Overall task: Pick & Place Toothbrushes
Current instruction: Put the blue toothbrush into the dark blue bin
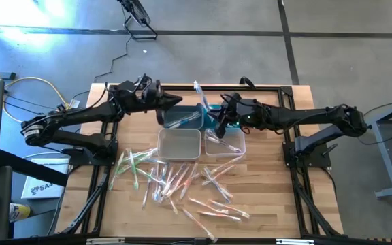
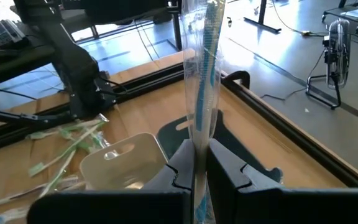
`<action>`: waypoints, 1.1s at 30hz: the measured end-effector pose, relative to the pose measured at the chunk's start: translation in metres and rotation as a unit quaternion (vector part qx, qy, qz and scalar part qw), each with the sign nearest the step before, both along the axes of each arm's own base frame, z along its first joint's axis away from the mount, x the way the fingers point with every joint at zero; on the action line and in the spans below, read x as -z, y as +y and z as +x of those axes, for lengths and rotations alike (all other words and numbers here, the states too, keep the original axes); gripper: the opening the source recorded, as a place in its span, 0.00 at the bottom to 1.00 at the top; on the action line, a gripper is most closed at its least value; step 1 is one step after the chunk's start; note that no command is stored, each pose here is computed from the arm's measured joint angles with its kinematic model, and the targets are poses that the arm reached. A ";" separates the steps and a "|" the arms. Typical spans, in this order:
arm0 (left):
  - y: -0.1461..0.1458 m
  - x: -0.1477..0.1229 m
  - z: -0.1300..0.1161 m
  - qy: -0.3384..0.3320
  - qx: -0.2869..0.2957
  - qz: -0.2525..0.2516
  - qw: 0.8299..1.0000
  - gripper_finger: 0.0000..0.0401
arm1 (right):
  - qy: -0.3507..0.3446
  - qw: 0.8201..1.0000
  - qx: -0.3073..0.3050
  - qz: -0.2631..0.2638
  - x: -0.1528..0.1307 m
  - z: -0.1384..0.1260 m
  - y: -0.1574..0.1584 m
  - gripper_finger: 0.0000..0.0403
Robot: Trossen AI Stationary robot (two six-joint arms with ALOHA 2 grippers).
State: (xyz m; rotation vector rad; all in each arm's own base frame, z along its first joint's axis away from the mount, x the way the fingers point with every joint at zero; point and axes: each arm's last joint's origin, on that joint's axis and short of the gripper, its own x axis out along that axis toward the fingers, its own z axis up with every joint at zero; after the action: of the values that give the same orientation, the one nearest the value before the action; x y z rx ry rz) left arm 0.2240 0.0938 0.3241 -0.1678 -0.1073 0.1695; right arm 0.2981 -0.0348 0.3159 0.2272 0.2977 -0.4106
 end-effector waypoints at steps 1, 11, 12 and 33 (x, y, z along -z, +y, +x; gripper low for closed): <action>0.000 0.000 0.000 -0.001 0.000 -0.007 1.000 0.01 | 0.000 1.000 0.000 0.000 0.000 0.000 0.000 0.03; 0.000 -0.001 0.000 -0.015 0.009 -0.044 0.999 0.31 | -0.015 1.000 -0.001 -0.004 -0.003 0.001 0.000 0.03; 0.000 -0.002 0.000 -0.020 0.009 -0.042 0.999 0.34 | -0.015 1.000 -0.001 -0.005 -0.003 0.001 0.000 0.03; -0.002 -0.001 0.023 -0.091 0.075 -0.024 0.993 0.36 | -0.033 0.999 -0.027 -0.009 -0.007 0.003 0.001 0.03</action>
State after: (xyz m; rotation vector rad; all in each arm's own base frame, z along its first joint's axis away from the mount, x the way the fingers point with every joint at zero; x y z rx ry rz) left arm 0.2467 0.0918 0.3249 -0.2386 -0.2724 0.0062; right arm 0.3007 -0.0335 0.3227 0.2149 0.2343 -0.3510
